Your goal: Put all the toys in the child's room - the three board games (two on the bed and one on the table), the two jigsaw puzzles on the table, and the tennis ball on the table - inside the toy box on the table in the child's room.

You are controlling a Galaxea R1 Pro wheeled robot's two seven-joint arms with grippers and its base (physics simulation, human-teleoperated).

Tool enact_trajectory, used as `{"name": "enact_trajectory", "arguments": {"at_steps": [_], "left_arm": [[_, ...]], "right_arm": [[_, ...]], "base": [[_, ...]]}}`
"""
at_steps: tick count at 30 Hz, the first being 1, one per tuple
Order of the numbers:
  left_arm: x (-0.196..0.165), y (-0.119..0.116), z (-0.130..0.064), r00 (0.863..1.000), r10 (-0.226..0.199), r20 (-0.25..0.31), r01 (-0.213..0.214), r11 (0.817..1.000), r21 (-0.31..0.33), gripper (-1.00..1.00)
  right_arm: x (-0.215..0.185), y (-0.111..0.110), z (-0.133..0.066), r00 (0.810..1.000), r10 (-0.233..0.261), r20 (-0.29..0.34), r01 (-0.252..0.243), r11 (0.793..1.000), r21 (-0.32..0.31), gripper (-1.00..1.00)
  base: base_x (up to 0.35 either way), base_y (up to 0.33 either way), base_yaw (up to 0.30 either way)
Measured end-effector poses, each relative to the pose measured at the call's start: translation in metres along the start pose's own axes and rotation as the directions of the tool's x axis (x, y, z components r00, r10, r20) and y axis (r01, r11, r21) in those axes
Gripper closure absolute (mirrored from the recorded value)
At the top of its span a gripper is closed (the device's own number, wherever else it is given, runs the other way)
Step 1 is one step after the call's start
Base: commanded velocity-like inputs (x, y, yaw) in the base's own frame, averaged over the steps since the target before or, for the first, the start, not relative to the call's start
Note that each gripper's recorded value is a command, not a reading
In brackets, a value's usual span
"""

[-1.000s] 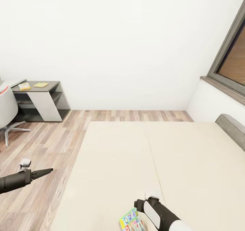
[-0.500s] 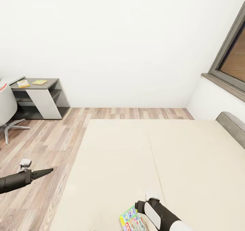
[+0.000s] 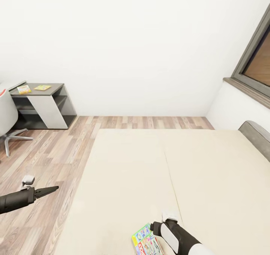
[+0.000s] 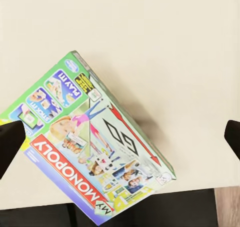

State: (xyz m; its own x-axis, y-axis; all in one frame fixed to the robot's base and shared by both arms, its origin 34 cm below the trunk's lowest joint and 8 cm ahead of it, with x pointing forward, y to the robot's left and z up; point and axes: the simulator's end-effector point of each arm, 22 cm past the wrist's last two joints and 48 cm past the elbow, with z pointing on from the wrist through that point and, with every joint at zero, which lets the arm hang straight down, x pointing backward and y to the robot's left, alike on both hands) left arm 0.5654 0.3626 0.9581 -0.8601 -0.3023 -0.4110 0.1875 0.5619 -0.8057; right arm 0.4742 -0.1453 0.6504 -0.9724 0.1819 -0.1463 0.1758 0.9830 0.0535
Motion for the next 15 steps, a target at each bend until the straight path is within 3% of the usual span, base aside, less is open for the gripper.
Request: {"name": "enact_trajectory", "arguments": {"at_steps": [6,15], "left_arm": [[0.0,0.004,-0.001,1.0,-0.005,-0.003,0.005,1.0,-0.007,-1.0],[0.003,0.01,0.001,1.0,-0.016,-0.01,0.016,1.0,-0.012,-1.0]], "right_arm": [[0.002,-0.006,0.004,1.0,0.0,-0.008,0.0,1.0,0.004,-1.0],[0.007,0.01,0.008,1.0,0.001,-0.018,-0.002,0.997,-0.078,-1.0]], "base": [[0.0,0.0,0.0],[0.0,0.0,0.0]]}}
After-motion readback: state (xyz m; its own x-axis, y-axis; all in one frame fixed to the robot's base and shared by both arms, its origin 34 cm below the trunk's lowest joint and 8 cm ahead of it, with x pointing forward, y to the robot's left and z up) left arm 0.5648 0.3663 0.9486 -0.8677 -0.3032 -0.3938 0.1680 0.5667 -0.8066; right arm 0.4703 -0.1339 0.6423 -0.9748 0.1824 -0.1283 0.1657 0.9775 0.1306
